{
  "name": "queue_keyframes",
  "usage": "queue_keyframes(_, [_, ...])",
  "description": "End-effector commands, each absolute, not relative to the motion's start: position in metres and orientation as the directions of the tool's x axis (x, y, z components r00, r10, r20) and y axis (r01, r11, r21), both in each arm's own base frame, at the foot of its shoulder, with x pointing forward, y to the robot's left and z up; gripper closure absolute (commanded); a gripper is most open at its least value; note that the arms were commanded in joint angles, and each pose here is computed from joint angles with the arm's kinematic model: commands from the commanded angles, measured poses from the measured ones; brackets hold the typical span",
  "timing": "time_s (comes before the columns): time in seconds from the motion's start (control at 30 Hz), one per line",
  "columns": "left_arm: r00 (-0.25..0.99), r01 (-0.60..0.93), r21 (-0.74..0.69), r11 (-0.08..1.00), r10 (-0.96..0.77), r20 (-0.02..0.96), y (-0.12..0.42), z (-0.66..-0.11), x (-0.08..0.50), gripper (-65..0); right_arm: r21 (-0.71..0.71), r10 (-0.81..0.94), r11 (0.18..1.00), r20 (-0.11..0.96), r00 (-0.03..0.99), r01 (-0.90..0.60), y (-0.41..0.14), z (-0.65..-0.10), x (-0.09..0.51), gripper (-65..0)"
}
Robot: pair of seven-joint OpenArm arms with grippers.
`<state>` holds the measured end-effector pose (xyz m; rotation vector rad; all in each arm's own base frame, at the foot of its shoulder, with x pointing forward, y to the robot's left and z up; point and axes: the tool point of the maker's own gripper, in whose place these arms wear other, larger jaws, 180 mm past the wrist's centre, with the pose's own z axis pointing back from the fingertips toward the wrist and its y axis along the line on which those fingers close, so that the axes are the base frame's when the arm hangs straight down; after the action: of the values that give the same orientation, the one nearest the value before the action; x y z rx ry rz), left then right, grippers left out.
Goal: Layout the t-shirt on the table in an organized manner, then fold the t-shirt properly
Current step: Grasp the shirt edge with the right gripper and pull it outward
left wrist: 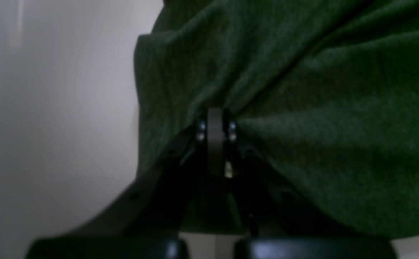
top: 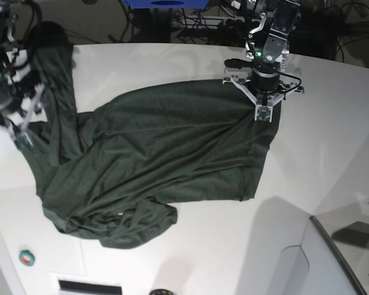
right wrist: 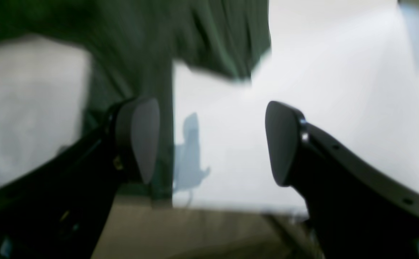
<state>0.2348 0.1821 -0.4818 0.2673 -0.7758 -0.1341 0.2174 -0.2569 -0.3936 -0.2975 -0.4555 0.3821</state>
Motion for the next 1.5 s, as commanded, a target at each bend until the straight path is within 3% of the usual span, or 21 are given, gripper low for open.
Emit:
queue_keyframes(0.0, [0.679, 0.011, 0.293, 0.956, -0.222, 0.7, 0.183, -0.473, 0.243, 0.0, -0.357, 0.415, 0.891, 0.391, 0.822, -0.28, -0.26, -0.393, 0.212, -43.8])
queue_keyframes(0.23, [0.685, 0.003, 0.302, 0.953, -0.222, 0.694, 0.19, -0.473, 0.24, 0.0, -0.203, 0.31, 0.945, 0.319, 0.896, -0.255, -0.251, -0.466, 0.146, -43.7])
queue_keyframes(0.47, [0.687, 0.004, 0.302, 0.953, -0.222, 0.692, 0.19, -0.474, 0.239, 0.0, -0.133, 0.26, 0.964, 0.281, 0.924, -0.231, -0.246, -0.499, 0.125, -41.9])
queue_keyframes(0.53, [0.689, 0.005, 0.302, 0.953, -0.222, 0.69, 0.19, -0.475, 0.238, 0.0, -0.121, 0.251, 0.967, 0.261, 0.932, -0.226, -0.246, -0.505, 0.119, -30.5])
queue_keyframes(0.63, [0.689, 0.005, 0.302, 0.953, -0.222, 0.69, 0.19, -0.475, 0.238, 0.0, -0.121, 0.25, 0.967, 0.26, 0.933, -0.225, -0.247, -0.505, 0.119, -4.1])
queue_keyframes(0.67, [0.688, 0.005, 0.302, 0.953, -0.222, 0.691, 0.19, -0.474, 0.238, 0.0, -0.127, 0.25, 0.967, 0.263, 0.932, -0.223, -0.248, -0.503, 0.119, 0.0])
queue_keyframes(0.73, [0.688, 0.005, 0.301, 0.954, -0.222, 0.691, 0.19, -0.474, 0.238, 0.0, -0.141, 0.264, 0.962, 0.272, 0.926, -0.233, -0.249, -0.496, 0.118, -2.9])
queue_keyframes(0.83, [0.688, 0.005, 0.301, 0.954, -0.222, 0.691, 0.19, -0.474, 0.238, 0.0, -0.177, 0.293, 0.952, 0.312, 0.904, -0.248, -0.249, -0.475, 0.121, 0.0])
queue_keyframes(1.13, [0.69, 0.019, 0.329, 0.944, -0.25, 0.68, 0.201, -0.473, 0.233, 0.0, -0.358, 0.223, 0.933, 0.467, 0.855, -0.048, -0.301, -0.388, 0.13, -0.6])
queue_keyframes(1.47, [0.687, 0.019, 0.33, 0.944, -0.252, 0.681, 0.202, -0.473, 0.233, 0.0, -0.442, 0.2, 0.895, 0.516, 0.833, 0.059, -0.337, -0.352, 0.133, -0.6])
